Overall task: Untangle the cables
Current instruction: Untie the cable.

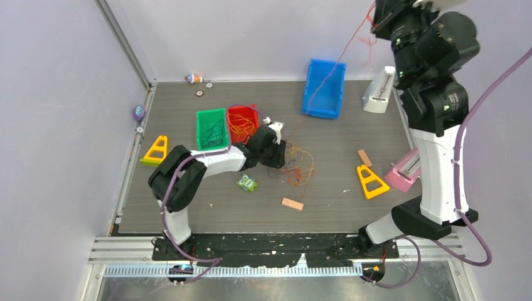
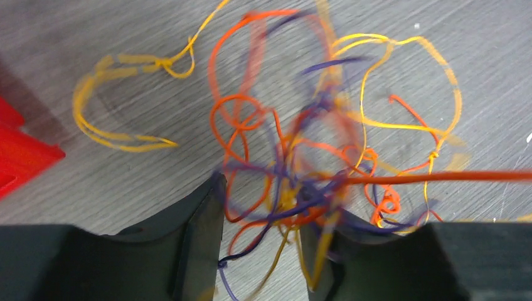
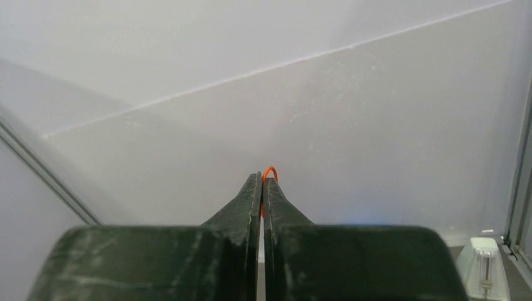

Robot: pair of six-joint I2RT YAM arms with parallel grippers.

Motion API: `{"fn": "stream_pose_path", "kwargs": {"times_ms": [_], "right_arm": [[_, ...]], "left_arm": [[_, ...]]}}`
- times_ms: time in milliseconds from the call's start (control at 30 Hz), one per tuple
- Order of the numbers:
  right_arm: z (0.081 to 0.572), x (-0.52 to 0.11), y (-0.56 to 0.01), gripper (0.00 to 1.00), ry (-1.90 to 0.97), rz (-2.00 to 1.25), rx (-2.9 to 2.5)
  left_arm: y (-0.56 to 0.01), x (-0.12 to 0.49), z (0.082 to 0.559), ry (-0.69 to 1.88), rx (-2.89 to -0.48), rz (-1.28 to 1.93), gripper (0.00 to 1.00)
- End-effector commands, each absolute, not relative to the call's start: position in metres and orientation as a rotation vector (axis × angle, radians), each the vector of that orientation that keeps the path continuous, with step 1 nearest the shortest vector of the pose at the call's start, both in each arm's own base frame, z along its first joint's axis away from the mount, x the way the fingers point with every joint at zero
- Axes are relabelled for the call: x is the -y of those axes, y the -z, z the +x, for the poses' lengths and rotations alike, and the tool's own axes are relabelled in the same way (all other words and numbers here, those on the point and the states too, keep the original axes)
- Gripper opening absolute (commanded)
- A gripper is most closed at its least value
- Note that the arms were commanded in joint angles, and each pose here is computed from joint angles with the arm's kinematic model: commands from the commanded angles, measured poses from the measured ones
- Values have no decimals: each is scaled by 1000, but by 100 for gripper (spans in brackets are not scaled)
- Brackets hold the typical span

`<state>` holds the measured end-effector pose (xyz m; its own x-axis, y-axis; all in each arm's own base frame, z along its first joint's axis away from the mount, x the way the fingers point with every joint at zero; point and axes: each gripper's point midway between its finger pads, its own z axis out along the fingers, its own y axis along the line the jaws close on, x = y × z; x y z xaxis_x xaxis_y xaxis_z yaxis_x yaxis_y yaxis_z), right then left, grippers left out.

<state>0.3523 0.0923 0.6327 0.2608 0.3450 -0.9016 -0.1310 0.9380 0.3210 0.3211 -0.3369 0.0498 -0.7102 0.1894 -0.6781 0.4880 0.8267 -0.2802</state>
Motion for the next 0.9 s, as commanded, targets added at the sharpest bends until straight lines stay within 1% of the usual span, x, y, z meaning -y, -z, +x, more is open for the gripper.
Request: {"fn": "stream_pose_path", "kwargs": {"times_ms": [0,33,100,233,400,500,567,600,633,667,700,733,767,800,833,867], "right_arm": [[307,-71,-701,5,-415,244,-1058],[307,-71,-703,5,-418,246,-1050],[309,-70,-701,5,-410,247,-1052],[323,-63,-684,5,-375,263,-1095],[336,-41,-666,5,-346,326,-1124],[330,-20,-655,5,-273,398,-1154],[328,-10,-631,6,-219,426,-1234],[327,-11,-609,6,-211,417,-1294],[325,-13,-598,6,-216,409,-1316],[326,-19,-566,5,-230,393,-1371],[323,-21,-551,5,-240,386,-1388],[321,-26,-515,6,-259,377,-1436],[320,-27,-495,7,-261,379,-1465],[315,-27,-456,10,-256,389,-1527],[313,-26,-437,12,-245,402,-1557],[307,-17,-397,14,-200,455,-1617]], "left_arm": [[-49,340,318,735,-2415,407,53],[-48,339,319,744,-2418,397,56],[-47,336,319,756,-2427,381,55],[-49,338,321,818,-2412,370,38],[-51,332,323,802,-2406,350,34],[-62,323,328,793,-2351,314,17],[-74,315,332,789,-2279,282,5],[-78,312,333,786,-2246,278,1],[-83,309,333,781,-2218,281,0],[-88,308,333,778,-2194,295,0],[-91,307,333,776,-2180,301,0],[-95,306,333,769,-2164,315,0],[-96,305,333,761,-2159,327,0],[-97,304,334,750,-2158,336,0],[-98,303,334,739,-2158,347,0],[-101,303,335,734,-2150,359,0]]}}
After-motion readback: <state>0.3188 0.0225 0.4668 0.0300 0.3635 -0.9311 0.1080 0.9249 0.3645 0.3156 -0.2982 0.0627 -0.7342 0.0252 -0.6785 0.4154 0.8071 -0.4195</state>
